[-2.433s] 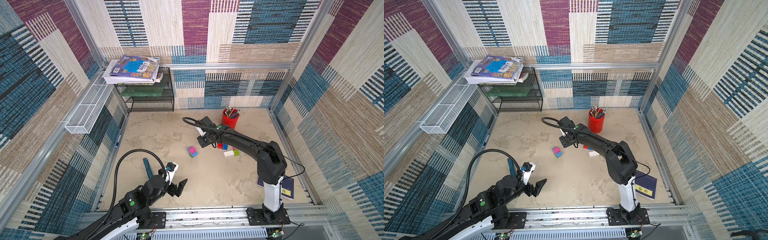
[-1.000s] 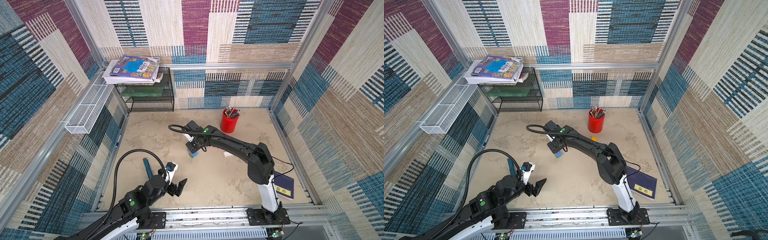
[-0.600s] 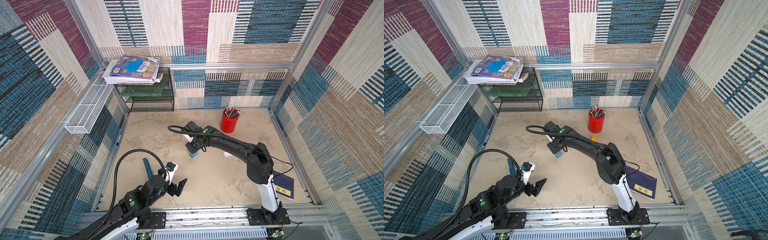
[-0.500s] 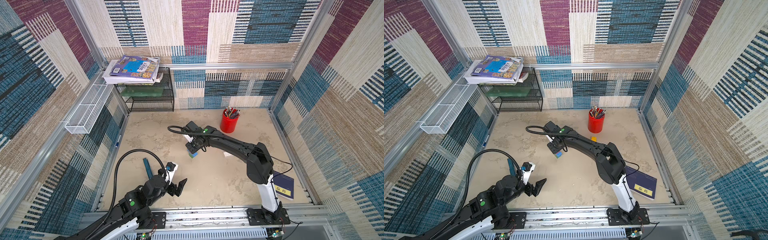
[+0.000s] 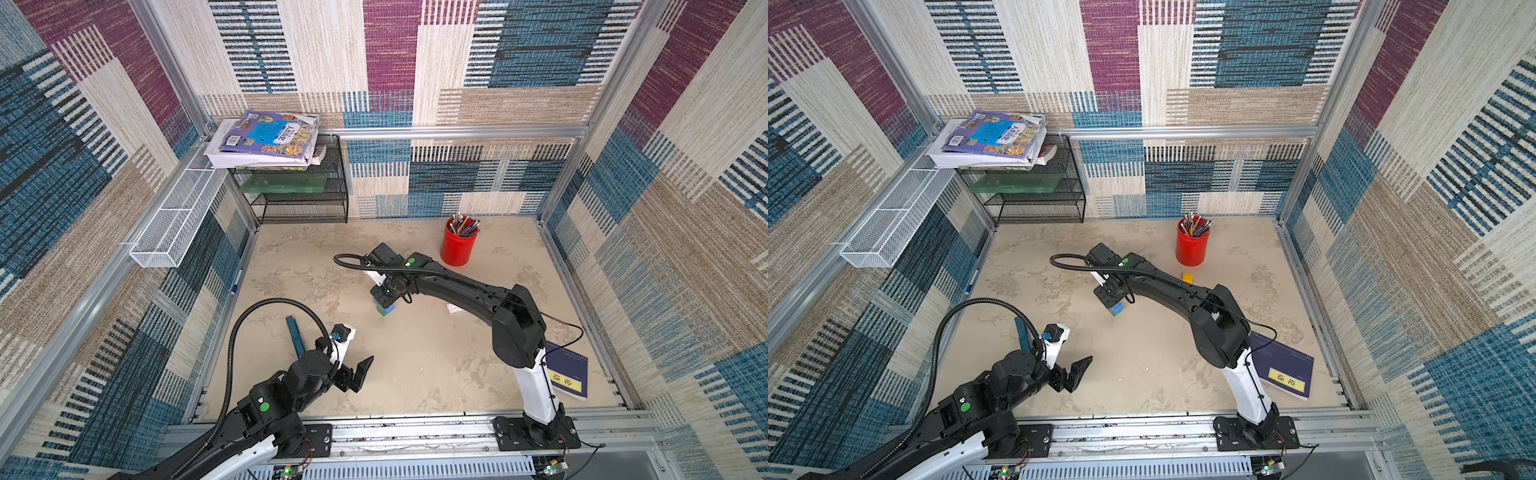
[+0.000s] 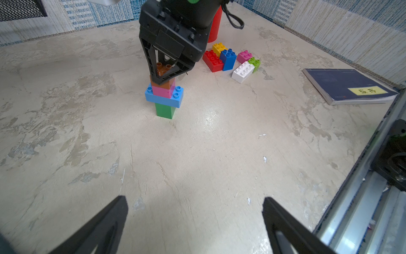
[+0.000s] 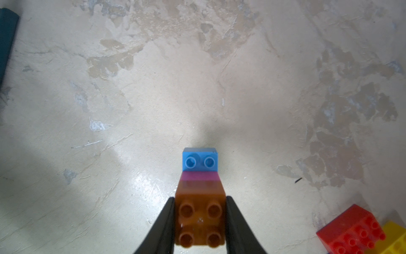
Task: Assemble the letter f with lego
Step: Assemble the lego brick with the lego brick, then pick up the lego brick from the center of the board.
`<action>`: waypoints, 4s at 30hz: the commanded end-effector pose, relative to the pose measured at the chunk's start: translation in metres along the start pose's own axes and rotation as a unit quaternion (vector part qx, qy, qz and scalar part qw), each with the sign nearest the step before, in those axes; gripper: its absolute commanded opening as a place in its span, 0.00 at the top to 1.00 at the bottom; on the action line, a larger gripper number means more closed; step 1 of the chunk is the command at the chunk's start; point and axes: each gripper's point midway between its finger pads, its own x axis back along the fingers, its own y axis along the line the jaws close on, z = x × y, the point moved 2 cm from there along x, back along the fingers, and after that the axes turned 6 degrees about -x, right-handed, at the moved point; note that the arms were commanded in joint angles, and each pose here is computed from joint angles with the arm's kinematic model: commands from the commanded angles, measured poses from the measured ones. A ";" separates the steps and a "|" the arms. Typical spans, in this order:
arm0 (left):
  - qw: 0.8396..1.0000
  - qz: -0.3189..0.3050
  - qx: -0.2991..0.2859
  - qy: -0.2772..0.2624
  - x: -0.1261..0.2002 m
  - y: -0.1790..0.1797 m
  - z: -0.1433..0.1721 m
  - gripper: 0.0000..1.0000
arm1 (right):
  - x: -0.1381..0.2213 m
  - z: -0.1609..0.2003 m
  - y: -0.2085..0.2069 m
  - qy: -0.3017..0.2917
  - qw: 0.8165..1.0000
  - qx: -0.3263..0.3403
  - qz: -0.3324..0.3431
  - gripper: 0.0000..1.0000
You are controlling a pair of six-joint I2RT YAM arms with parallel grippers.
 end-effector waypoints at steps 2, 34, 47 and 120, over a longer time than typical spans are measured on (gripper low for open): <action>1.000 0.000 0.008 -0.009 0.000 0.000 -0.004 0.01 | -0.020 0.051 0.002 0.105 0.994 0.013 -0.019 0.64; 1.000 -0.005 0.007 -0.005 -0.003 0.001 -0.003 0.01 | 0.000 0.029 0.001 0.020 0.986 0.151 -0.069 0.57; 1.000 -0.004 0.005 0.002 -0.005 0.000 -0.003 0.01 | 0.025 0.007 -0.005 -0.031 0.988 0.134 -0.072 0.49; 1.000 0.000 0.005 0.000 -0.005 -0.001 -0.003 0.01 | -0.028 0.040 -0.155 0.001 0.977 -0.186 0.109 0.51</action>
